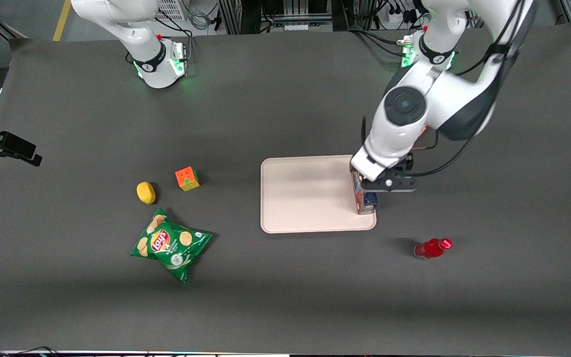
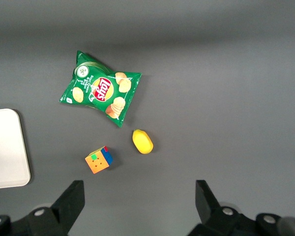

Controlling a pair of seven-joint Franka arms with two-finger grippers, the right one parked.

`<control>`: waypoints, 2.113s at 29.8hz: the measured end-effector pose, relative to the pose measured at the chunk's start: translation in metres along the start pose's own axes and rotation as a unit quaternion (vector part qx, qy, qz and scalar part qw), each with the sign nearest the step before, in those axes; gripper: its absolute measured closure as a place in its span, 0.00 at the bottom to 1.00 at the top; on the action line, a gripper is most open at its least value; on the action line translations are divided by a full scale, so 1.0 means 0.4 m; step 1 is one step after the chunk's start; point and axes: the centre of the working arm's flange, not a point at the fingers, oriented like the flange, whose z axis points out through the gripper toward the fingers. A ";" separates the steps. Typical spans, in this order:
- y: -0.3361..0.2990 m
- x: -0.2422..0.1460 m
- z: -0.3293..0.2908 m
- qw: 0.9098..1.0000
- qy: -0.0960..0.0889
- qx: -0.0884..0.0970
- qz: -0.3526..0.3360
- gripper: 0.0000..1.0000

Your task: Place cookie box on tray

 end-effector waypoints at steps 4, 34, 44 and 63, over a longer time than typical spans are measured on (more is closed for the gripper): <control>-0.134 0.024 -0.063 1.000 0.002 0.002 0.024 0.00; -0.455 -0.055 0.006 0.999 0.021 0.000 -0.028 0.00; -0.389 -0.053 0.013 1.000 0.029 -0.001 -0.007 0.00; -0.371 -0.053 0.017 0.999 0.027 -0.035 -0.011 0.00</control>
